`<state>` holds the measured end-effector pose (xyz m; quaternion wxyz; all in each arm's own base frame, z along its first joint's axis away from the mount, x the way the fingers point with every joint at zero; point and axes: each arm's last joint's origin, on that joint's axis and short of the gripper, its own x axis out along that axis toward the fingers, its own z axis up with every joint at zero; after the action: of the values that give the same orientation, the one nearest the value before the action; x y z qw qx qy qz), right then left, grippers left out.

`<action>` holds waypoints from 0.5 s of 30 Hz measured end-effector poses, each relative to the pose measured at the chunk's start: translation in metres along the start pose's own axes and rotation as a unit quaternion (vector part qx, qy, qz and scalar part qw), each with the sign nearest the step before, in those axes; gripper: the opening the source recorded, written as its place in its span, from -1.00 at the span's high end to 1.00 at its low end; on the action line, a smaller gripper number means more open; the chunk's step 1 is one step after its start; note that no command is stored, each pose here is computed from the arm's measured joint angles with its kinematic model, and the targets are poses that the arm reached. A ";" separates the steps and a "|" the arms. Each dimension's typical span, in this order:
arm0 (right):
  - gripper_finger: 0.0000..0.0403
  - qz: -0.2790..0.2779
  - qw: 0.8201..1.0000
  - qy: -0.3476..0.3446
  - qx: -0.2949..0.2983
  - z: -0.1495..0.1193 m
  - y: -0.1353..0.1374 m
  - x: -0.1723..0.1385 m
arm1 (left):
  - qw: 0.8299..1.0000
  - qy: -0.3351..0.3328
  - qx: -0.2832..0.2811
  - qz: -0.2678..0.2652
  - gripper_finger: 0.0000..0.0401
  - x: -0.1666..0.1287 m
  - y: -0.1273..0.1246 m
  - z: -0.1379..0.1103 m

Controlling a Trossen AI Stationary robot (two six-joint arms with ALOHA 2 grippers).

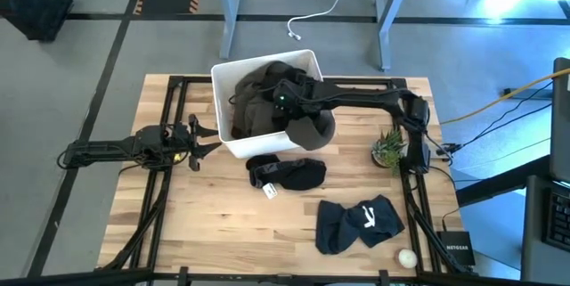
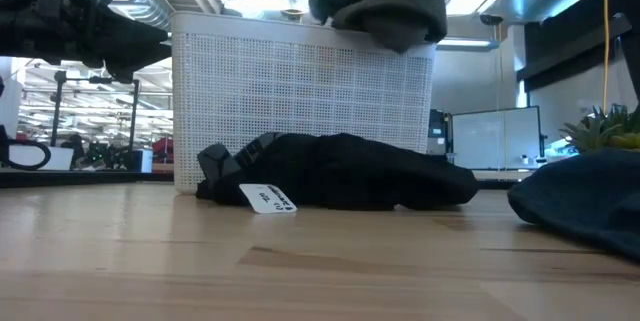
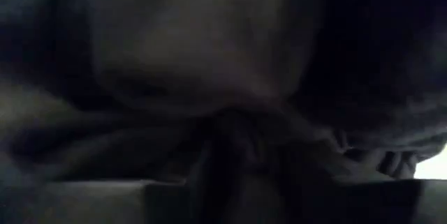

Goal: Sort clothes
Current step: Put the black shirt into the white laundry bin

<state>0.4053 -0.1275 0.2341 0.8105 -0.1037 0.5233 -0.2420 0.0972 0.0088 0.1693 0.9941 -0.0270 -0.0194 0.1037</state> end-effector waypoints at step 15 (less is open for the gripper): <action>-0.37 0.030 0.998 -0.062 -0.011 0.049 -0.034 -0.137 | 1.000 0.000 0.000 0.000 0.08 0.000 0.000 0.000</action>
<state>0.3935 -0.0918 0.3790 0.8472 -0.1113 0.4774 -0.2049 0.0972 0.0088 0.1693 0.9941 -0.0270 -0.0195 0.1037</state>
